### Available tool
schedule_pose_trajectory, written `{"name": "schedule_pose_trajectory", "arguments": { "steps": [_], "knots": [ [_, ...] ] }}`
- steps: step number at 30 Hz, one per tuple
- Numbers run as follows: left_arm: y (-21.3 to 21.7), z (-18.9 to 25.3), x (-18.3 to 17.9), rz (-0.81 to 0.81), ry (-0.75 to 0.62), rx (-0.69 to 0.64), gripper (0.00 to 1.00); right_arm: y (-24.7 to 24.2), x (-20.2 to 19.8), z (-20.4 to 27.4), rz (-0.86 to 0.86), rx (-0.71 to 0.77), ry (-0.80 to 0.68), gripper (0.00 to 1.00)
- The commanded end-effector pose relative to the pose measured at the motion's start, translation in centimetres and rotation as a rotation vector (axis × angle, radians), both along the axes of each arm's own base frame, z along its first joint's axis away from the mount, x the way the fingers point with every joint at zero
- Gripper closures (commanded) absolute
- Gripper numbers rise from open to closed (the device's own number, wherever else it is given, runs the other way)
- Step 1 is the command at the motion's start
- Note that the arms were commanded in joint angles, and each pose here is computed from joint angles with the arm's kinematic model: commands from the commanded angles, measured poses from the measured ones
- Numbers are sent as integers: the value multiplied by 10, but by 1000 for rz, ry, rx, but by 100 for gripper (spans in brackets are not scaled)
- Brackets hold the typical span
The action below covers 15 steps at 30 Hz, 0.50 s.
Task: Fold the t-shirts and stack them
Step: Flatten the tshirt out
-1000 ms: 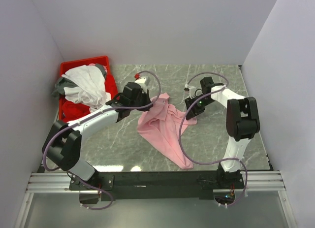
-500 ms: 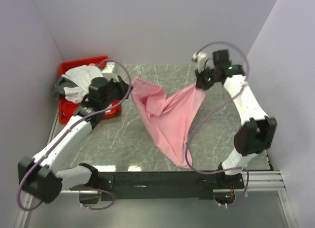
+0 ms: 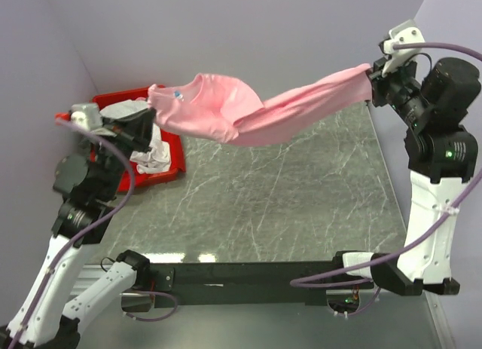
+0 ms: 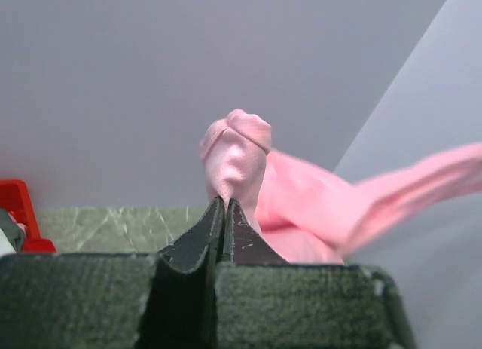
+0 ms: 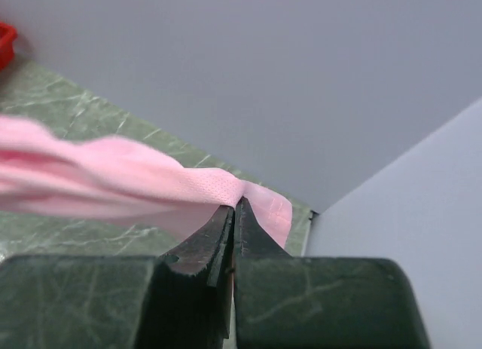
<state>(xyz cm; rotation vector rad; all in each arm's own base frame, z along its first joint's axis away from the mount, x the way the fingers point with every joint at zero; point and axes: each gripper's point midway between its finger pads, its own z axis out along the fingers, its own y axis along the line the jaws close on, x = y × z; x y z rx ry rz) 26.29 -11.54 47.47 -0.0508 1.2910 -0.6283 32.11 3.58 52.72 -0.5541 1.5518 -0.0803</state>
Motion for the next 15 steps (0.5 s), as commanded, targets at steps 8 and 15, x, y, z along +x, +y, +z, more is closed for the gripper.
{"name": "schedule_pose_trajectory", "arguments": {
  "steps": [8,15],
  "knots": [
    [38,-22,-22,130,11,-155,99,-43,-37,36,-156,35,-150,100],
    [-12,-43,23,-29,91,-178,99,-29,12,-6,-56,122,19,100]
  ]
}}
